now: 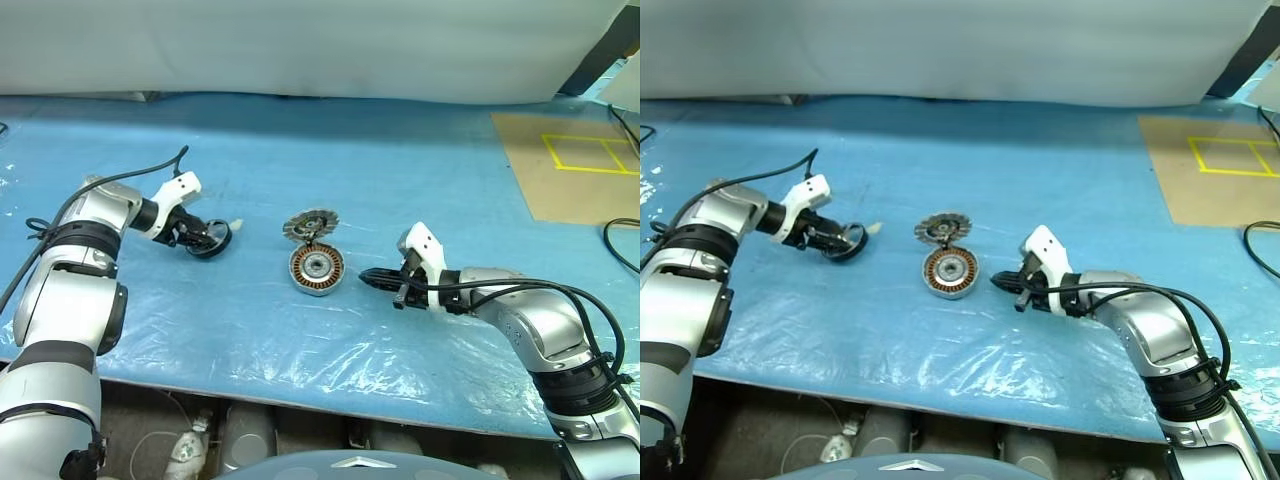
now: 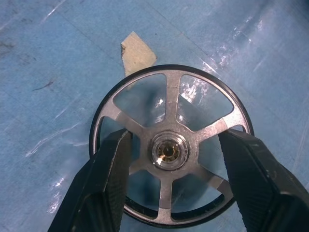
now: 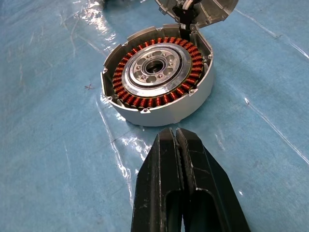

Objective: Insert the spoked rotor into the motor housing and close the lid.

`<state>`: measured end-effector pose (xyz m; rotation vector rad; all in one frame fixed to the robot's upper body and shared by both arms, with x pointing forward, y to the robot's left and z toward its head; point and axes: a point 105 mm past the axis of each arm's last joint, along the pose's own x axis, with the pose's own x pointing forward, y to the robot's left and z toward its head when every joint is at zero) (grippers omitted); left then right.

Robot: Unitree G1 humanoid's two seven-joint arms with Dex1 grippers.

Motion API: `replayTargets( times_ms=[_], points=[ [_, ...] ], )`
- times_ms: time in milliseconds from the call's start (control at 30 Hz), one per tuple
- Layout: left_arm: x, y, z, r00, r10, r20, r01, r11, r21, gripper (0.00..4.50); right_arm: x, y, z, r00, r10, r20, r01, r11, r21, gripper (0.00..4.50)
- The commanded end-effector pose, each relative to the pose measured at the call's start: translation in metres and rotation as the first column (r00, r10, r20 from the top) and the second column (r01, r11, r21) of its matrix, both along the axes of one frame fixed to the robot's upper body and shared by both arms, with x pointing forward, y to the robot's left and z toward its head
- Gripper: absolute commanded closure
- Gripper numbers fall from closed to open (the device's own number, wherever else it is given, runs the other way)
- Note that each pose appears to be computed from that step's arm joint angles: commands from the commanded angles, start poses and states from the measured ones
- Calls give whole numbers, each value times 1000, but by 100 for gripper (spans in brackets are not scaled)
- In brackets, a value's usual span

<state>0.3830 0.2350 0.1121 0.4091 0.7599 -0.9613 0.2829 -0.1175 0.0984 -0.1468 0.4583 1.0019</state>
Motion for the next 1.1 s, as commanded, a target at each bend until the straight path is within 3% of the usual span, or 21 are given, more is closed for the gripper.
replayTargets(
  times_ms=[33, 233, 600, 767, 867, 1100],
  points=[
    [-3, 0, -3, 1000, -28, -1, 28, 1000, 10, 175, 1, -1, 13, 998, 3, 59, -3, 1000, -2, 450],
    [-6, 6, -13, 999, -37, 1, 37, 997, 63, 307, 3, -1, 13, 998, -3, 58, 3, 1000, 0, 450],
    [-12, -3, -19, 996, -83, 24, 83, 997, 1, 316, 10, -2, 14, 998, -22, 66, 21, 1000, 9, 450],
    [-15, -28, 14, 983, -98, 153, 139, 949, -282, 316, 7, 0, 16, 999, -17, 49, 15, 999, 41, 450],
    [-34, -41, 29, 971, -138, 194, 206, 899, -388, 316, 8, -3, 20, 999, -25, 43, 22, 998, 65, 450],
    [-75, -89, 39, 944, -252, 211, 322, 843, -430, 316, 16, -10, 19, 997, -52, 49, 50, 997, 54, 450]
  ],
)
